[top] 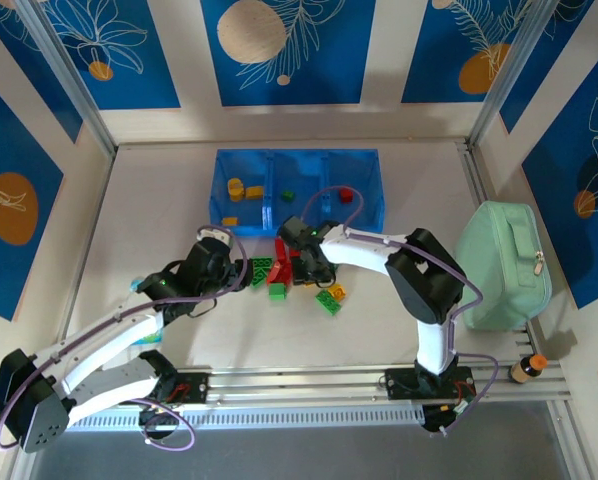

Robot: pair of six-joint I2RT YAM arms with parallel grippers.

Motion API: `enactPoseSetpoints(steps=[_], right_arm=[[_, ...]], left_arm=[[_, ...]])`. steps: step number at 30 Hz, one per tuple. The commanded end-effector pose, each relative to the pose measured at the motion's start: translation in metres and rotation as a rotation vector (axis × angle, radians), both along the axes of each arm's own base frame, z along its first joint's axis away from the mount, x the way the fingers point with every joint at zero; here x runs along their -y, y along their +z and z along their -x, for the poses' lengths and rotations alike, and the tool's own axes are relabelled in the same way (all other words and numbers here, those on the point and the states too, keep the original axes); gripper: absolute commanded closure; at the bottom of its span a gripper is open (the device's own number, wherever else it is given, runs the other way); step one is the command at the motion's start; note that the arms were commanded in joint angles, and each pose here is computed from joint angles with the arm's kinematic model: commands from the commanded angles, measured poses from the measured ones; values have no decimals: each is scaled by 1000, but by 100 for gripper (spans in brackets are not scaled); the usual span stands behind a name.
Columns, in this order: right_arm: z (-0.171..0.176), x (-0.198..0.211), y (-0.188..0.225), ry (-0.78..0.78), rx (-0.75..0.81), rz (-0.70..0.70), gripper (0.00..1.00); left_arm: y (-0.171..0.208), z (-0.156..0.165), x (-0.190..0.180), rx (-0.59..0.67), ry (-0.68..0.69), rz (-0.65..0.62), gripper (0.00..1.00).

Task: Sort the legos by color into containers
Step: Pick up the lego from the center of the table, then place the lego in the container.

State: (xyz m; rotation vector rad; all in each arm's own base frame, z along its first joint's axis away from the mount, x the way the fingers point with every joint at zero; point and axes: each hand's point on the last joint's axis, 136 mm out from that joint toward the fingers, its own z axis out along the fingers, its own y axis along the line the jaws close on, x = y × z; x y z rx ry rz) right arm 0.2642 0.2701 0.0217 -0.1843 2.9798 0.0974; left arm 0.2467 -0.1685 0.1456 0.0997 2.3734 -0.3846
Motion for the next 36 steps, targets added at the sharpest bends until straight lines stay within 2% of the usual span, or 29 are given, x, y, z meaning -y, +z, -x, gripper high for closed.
enactPoseSetpoints(steps=[1, 5, 9, 13, 17, 22, 27, 36], right_arm=[[3, 4, 4, 11, 8, 55, 59], [3, 3, 15, 28, 44, 76, 69], [-1, 1, 42, 40, 109, 87, 72], [-12, -17, 74, 79, 179, 13, 72], [-33, -44, 102, 135, 225, -87, 72], [-59, -80, 126, 197, 259, -184, 71], [-90, -107, 139, 241, 285, -208, 71], [-145, -137, 145, 248, 306, -280, 70]], left_arm=[[-6, 1, -1, -6, -1, -18, 34], [-3, 1, -4, 7, 7, -26, 34], [3, 2, -8, 31, 16, -19, 35], [6, 4, -7, 54, -3, 2, 35], [23, 9, 0, 130, -35, 115, 34], [35, 13, -15, 164, -1, 97, 34], [42, 21, -22, 178, 1, 106, 34], [80, 31, -32, 244, -20, 117, 34]])
